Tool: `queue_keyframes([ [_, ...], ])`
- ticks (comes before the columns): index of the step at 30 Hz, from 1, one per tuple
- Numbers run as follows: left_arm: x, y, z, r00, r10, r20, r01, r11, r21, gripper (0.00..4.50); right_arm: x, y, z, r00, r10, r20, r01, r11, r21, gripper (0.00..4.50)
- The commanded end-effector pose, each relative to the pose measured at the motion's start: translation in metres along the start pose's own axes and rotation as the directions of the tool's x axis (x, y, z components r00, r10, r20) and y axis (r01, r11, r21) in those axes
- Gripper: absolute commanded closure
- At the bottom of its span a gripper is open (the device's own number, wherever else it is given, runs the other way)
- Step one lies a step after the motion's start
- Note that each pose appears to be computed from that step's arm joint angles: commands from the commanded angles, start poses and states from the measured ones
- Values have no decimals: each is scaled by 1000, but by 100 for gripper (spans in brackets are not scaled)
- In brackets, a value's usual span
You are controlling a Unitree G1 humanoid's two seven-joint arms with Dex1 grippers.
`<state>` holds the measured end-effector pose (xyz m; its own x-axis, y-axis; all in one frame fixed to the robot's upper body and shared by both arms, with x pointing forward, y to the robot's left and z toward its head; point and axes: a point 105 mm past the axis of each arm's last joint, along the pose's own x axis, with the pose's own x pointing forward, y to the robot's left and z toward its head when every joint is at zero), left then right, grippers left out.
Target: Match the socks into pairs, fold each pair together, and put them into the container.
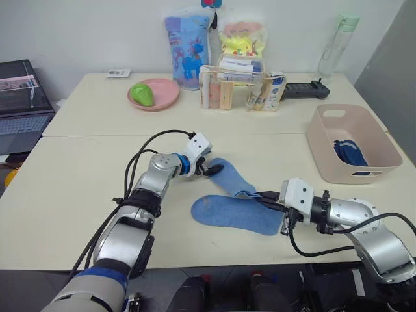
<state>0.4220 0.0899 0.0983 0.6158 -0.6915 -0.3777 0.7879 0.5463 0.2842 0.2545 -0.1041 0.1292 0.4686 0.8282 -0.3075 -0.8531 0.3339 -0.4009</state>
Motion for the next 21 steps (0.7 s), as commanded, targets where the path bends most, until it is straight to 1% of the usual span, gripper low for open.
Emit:
queue_keyframes([
  [1,-2,-1,-6,999,-25,-32,26,999,35,182,-4,2,10,1000,-1,26,2,1000,-24,450],
  [6,-8,2,-6,999,-34,-21,34,999,28,346,-6,-4,2,999,-32,-10,31,999,-45,450],
  [9,-13,3,-4,999,-35,-1,35,999,0,443,-9,-11,-2,998,-51,-28,50,997,-66,450],
  [14,-26,2,-4,999,-13,34,14,999,-52,443,-11,-27,-7,994,-93,-55,86,989,-120,450],
  [16,-36,-1,0,998,9,63,-3,995,-100,443,-11,-37,-13,991,-110,-79,97,984,-152,450],
  [18,-50,-9,2,995,47,91,-32,987,-157,443,-9,-52,-19,988,-123,-90,104,976,-191,450],
  [21,-64,-16,4,989,121,88,-99,970,-223,443,-3,-66,-26,989,-121,-87,100,972,-213,450],
])
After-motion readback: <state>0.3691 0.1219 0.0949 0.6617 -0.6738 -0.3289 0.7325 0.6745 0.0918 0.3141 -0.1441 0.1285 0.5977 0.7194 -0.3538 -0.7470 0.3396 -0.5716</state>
